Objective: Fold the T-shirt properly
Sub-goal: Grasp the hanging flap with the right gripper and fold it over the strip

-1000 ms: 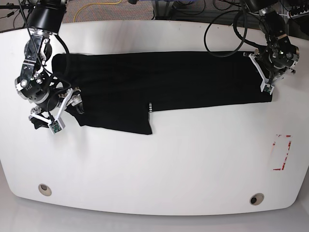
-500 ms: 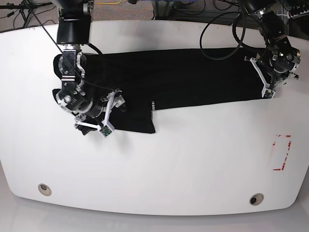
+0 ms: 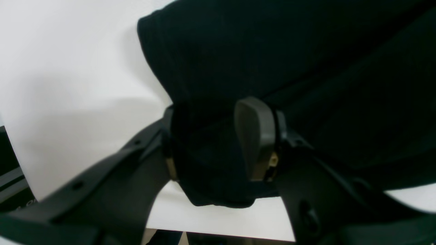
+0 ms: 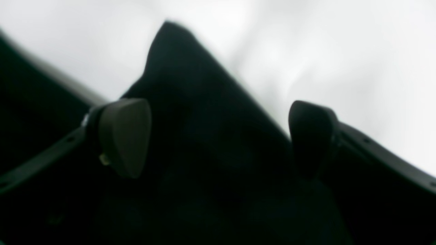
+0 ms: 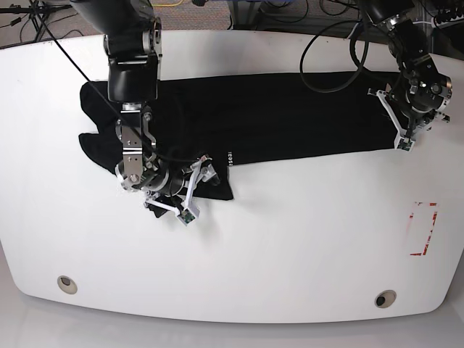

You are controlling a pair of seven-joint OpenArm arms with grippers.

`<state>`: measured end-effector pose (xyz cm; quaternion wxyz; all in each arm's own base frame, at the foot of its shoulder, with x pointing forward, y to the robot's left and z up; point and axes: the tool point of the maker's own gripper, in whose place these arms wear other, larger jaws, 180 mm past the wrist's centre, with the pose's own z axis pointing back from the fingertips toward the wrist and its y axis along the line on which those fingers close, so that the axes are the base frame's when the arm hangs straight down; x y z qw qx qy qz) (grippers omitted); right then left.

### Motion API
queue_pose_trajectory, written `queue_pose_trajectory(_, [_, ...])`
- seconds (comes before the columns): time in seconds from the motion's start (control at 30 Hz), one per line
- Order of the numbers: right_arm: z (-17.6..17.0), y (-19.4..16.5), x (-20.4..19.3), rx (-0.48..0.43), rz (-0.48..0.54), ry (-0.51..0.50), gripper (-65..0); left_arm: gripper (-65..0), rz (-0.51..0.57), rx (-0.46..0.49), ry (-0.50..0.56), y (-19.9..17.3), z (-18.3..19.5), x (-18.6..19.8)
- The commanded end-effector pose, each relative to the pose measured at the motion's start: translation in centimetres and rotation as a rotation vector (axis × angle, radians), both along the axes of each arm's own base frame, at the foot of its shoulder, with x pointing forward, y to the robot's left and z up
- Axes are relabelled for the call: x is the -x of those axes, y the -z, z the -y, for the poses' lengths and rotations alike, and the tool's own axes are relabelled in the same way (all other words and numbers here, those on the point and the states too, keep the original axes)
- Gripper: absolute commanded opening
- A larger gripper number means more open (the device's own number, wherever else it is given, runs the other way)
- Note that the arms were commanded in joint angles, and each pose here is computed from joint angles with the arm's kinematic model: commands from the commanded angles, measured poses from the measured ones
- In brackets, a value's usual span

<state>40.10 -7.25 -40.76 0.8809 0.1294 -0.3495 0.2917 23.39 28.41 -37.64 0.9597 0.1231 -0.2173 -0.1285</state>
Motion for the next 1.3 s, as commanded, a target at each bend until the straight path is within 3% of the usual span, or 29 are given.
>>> queue_pose_trajectory(0.0, [0.5,-1.7,-2.5,-0.054,0.052,0.041,-5.1,-39.7,0.04,-0.017,0.008,-1.1,-0.3,-0.8])
queue_pose_trajectory(0.2, [0.4,-1.3,-3.3,-0.153,0.047,0.11,-5.2,-39.7,0.038,-0.02,0.009,-1.1,-0.4,-0.7])
queue_pose_trajectory(0.4, [0.0,-0.1,-2.5,-0.189,0.027,0.121,-7.3,-39.7,0.036,-0.021,0.008,-1.0,-0.4,-0.7])
queue_pose_trajectory(0.67, [-1.6,0.8,-0.4,-0.201,0.019,0.11,-33.1,-39.7,0.037,-0.02,0.008,-1.0,-0.5,-0.8])
queue_pose_trajectory(0.8, [-2.1,0.3,0.1,-0.206,0.041,0.105,-53.3,-39.7,0.036,-0.019,0.007,-1.0,-0.5,-0.8])
queue_pose_trajectory(0.9, [-2.1,-0.5,-0.2,-0.204,0.067,0.104,-64.8,-39.7,0.035,-0.019,0.007,-1.0,-0.5,-0.8])
queue_pose_trajectory(1.27, [-0.4,-6.0,-0.7,-0.11,0.192,0.101,-65.0,-39.7,0.033,-0.018,0.012,-0.9,-0.4,-0.8])
